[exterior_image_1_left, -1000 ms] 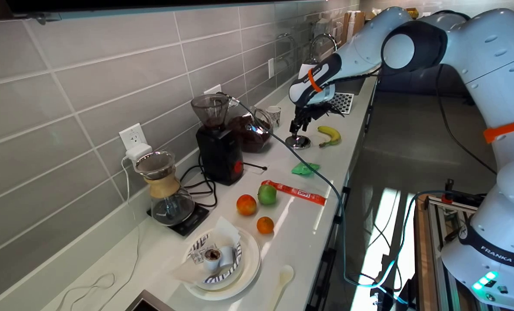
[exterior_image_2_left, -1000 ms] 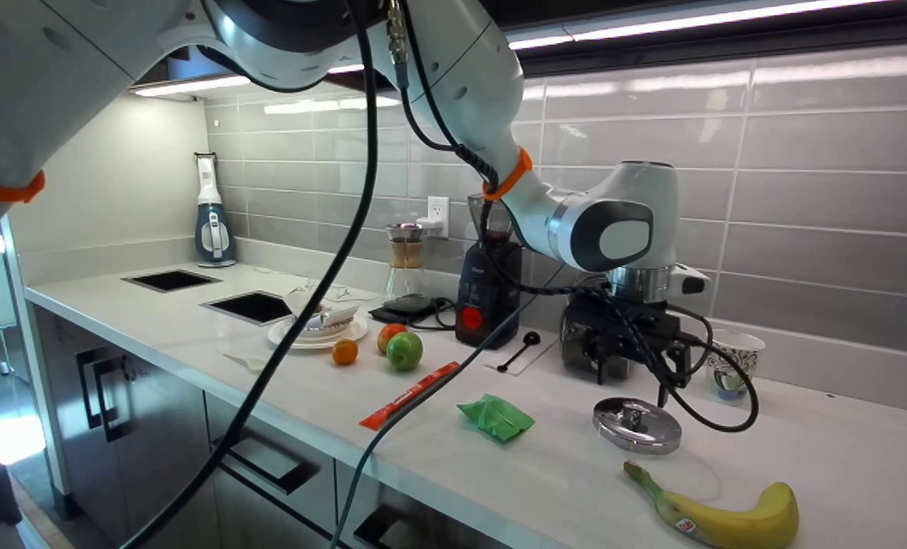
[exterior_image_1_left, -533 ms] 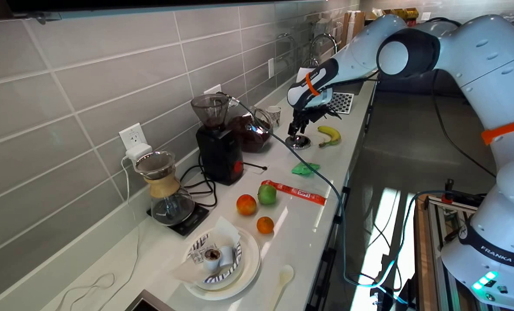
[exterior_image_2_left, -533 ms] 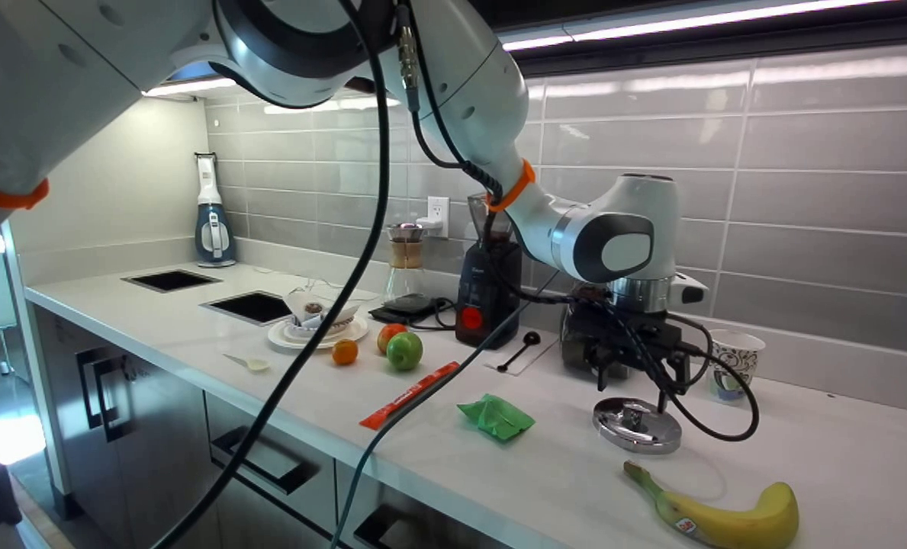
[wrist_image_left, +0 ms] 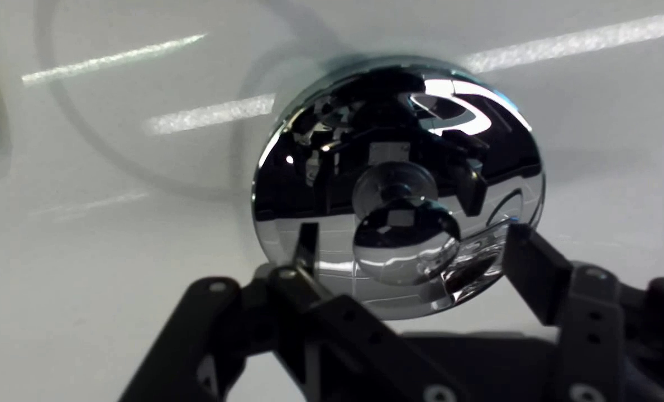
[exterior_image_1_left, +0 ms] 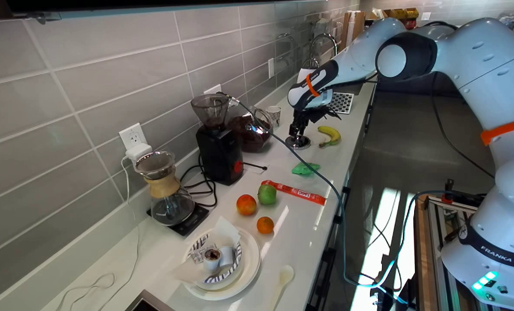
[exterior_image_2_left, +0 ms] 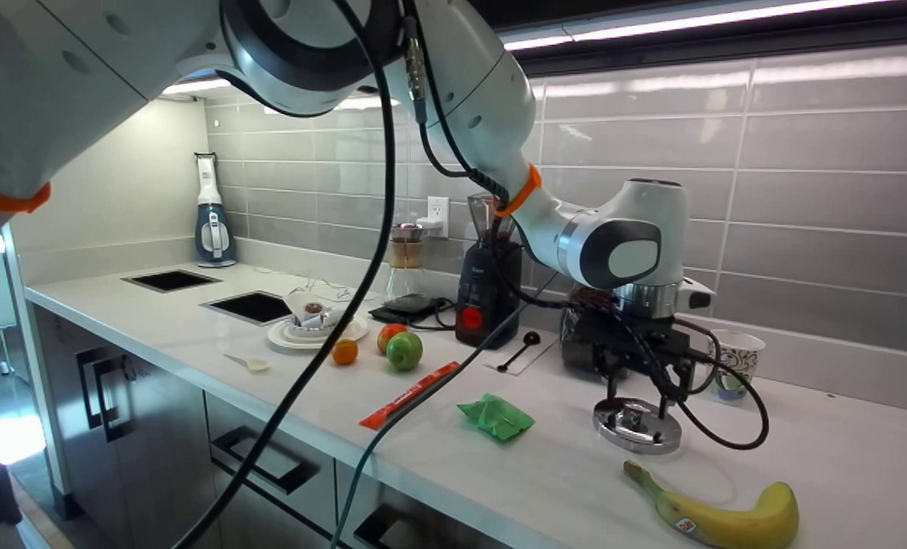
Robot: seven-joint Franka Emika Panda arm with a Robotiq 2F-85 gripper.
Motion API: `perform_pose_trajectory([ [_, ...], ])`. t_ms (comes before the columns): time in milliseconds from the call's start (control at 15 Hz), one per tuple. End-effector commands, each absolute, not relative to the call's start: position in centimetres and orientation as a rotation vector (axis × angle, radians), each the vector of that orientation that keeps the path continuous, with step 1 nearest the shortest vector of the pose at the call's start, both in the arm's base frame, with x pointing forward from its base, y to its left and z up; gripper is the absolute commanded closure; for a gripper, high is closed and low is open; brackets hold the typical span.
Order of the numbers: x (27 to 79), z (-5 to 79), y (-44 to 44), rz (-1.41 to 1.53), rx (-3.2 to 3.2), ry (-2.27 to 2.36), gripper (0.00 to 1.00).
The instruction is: Put the silver lid on the glass container.
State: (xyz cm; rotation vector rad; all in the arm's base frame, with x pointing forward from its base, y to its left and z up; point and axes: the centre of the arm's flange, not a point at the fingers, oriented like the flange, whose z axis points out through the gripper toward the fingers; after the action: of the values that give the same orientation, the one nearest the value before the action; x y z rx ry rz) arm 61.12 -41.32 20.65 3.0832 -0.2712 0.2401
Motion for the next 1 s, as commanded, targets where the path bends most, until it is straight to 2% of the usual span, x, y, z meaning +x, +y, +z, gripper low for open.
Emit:
perform_pose_trajectory([
  [0, 61.5, 20.0, -42.1, 0.246, 3.11, -0.254, 0.49],
  [267, 61.6, 19.9, -42.0, 0.241, 3.112, -0.248, 0.78],
  [333, 61.6, 19.9, -42.0, 0.239, 3.113, -0.248, 0.75],
  [400, 61.6, 19.9, -41.9, 0.235, 3.116, -0.25, 0.79],
  [933, 59.5, 25.2, -40.4, 0.285, 3.103, -0.269, 0.79],
])
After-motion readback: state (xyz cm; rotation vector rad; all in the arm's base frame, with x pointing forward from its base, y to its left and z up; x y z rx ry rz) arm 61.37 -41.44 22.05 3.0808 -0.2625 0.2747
